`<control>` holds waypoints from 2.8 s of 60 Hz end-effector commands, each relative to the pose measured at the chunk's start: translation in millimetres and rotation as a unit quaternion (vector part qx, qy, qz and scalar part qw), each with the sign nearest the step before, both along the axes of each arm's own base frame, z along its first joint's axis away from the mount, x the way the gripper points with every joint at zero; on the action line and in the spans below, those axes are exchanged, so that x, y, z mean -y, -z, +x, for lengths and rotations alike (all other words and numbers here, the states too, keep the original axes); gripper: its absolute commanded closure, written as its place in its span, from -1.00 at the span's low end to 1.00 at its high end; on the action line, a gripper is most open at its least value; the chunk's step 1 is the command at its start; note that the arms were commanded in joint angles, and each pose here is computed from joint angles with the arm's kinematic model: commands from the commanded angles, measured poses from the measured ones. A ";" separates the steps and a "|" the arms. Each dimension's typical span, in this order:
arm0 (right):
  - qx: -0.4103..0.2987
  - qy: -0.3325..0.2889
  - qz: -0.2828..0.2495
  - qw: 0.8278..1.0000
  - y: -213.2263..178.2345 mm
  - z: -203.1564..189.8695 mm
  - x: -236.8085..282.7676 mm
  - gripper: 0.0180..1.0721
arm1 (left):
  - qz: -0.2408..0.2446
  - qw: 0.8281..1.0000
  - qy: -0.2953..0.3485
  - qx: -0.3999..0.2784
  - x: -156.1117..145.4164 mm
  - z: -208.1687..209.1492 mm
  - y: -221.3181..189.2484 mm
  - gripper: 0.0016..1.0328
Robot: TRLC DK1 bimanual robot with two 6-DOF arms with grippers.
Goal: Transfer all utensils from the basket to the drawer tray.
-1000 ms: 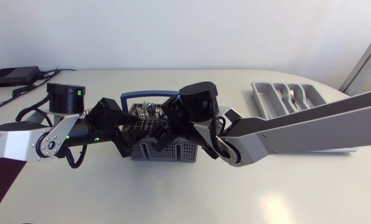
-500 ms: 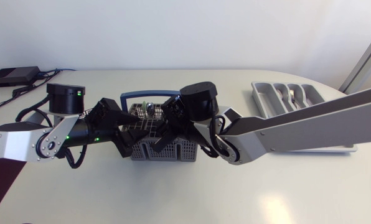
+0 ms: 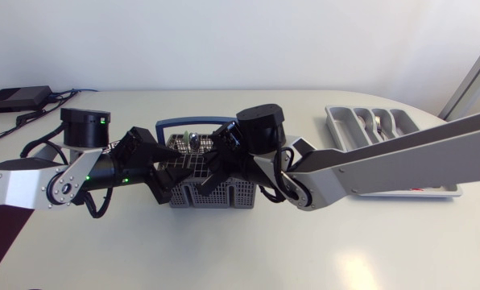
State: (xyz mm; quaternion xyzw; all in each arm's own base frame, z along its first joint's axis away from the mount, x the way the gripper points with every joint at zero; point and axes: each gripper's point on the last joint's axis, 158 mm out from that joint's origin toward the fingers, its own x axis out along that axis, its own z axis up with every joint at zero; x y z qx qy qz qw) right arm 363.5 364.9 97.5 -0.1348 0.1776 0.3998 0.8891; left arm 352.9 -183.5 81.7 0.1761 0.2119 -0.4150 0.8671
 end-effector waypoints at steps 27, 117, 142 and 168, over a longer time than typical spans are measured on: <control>-0.012 0.004 0.039 0.999 -21.9 6.3 5.8 0.89 | 0.007 0.999 0.011 -0.033 0.6 -18.1 24.0 -0.36; 0.005 -0.081 0.131 0.988 -119.5 -29.8 6.1 0.89 | 0.008 0.999 0.024 -0.035 10.5 -23.0 22.1 -0.36; -0.024 -0.028 0.098 0.995 -170.4 -32.7 92.5 0.89 | -0.008 1.000 0.017 -0.013 8.9 -28.5 -32.0 -0.36; -0.067 0.092 -0.067 0.991 -89.6 -12.1 278.8 0.89 | -0.002 1.000 0.013 -0.026 7.5 -36.0 -41.0 -0.36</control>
